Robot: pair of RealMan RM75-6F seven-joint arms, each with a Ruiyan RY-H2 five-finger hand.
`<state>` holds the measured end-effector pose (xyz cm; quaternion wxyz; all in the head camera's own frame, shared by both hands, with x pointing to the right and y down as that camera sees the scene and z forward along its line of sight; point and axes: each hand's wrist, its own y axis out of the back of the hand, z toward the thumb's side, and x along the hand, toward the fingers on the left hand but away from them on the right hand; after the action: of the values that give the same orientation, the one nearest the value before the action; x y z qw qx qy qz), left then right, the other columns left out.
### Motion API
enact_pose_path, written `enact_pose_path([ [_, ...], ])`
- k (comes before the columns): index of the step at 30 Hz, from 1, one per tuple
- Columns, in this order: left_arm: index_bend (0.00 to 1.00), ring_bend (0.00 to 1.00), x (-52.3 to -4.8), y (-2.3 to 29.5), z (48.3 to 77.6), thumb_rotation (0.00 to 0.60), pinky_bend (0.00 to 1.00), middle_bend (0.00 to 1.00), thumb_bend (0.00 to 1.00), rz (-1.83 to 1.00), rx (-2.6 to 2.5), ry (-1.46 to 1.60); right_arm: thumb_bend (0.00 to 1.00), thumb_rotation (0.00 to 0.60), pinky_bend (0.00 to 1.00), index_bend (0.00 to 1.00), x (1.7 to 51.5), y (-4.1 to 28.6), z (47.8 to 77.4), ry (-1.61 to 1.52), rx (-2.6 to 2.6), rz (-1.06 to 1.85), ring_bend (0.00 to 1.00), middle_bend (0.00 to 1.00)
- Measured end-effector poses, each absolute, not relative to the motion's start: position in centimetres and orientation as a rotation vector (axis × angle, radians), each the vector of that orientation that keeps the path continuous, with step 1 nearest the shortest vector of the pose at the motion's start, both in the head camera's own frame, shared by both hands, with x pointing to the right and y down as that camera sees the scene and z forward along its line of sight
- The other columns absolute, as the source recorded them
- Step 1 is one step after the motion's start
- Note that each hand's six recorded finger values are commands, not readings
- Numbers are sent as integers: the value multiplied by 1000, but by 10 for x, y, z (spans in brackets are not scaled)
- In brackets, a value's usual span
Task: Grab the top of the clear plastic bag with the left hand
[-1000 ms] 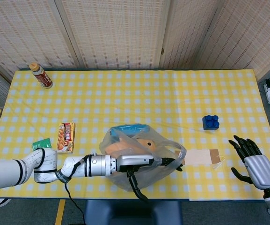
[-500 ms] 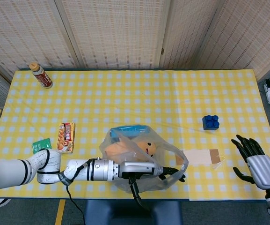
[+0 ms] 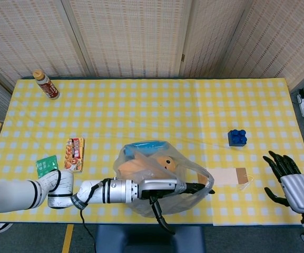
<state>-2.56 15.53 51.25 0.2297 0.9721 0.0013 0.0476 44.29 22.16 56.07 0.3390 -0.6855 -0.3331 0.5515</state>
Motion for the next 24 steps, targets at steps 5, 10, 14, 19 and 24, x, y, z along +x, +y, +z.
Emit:
enact_pose_path([
  [5,11,0,-22,159,512,600,69,41,27,125,2618,44,364,600,0,0,443,222,560,-869,-1783,1437,0,0],
  [10,0,0,-20,161,511,600,90,41,30,112,2561,70,365,600,0,0,444,221,561,-872,-1780,1439,0,0],
  [14,1,3,-20,164,512,600,119,46,30,111,2558,114,364,600,0,0,445,221,560,-875,-1776,1440,0,0],
  [19,14,3,-18,168,517,600,115,49,30,127,2601,128,364,600,0,0,446,222,560,-878,-1774,1443,0,0],
  [24,47,12,-16,172,523,600,122,73,30,151,2664,125,365,600,0,0,447,221,559,-884,-1771,1444,0,0],
])
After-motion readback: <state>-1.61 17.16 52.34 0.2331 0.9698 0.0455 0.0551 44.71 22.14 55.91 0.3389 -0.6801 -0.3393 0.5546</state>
